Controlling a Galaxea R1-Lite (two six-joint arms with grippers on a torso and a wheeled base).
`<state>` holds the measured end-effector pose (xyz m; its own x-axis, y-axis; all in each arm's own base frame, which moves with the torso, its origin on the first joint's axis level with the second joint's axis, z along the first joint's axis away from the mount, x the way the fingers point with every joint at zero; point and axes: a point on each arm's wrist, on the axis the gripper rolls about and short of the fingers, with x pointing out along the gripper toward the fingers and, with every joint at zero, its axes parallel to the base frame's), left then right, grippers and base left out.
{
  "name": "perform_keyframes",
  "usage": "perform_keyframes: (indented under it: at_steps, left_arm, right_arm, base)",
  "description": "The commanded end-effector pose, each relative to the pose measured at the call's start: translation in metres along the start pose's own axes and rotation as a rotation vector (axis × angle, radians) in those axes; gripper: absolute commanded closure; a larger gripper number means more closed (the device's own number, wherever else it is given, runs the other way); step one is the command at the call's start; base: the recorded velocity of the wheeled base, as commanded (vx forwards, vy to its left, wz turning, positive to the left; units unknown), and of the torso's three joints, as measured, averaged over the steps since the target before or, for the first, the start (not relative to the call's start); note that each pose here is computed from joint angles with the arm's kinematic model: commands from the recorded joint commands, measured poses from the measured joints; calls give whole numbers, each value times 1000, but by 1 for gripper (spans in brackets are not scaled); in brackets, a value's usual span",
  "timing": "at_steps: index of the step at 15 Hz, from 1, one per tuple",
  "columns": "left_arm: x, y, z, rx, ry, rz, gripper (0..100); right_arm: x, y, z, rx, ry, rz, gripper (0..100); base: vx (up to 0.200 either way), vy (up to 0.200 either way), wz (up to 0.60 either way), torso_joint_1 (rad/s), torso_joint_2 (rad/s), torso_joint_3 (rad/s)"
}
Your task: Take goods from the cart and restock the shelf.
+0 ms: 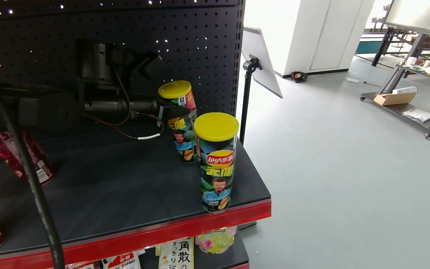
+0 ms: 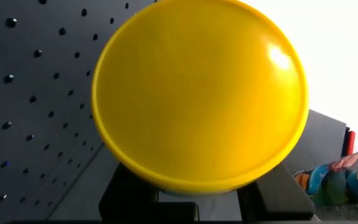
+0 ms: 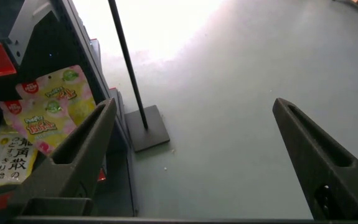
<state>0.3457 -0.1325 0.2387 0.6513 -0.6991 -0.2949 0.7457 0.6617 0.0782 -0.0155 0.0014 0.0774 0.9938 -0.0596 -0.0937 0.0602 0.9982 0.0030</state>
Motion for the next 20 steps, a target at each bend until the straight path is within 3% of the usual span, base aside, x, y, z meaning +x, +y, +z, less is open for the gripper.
perform_keyframes:
  at_steps: [1, 3, 15, 18, 20]
  left_arm:
    - [4, -2, 2, 6, -7, -9, 100]
    - [13, -5, 7, 17, -19, -22, 100]
    - [20, -5, 4, 17, -7, -26, 100]
    - [16, -4, 2, 10, 22, -27, 100]
    - [17, -4, 1, 38, 27, -26, 100]
  right_arm:
    - [0, 0, 0, 0, 1, 0, 0]
    - [0, 0, 0, 0, 1, 0, 0]
    - [0, 0, 0, 0, 1, 0, 0]
    - [0, 0, 0, 0, 1, 0, 0]
    - [0, 0, 0, 0, 1, 0, 0]
  base:
    - [0, 0, 0, 0, 0, 0]
    - [0, 0, 0, 0, 0, 0]
    - [0, 0, 0, 0, 0, 0]
    - [0, 0, 0, 0, 0, 0]
    - [0, 0, 0, 0, 0, 0]
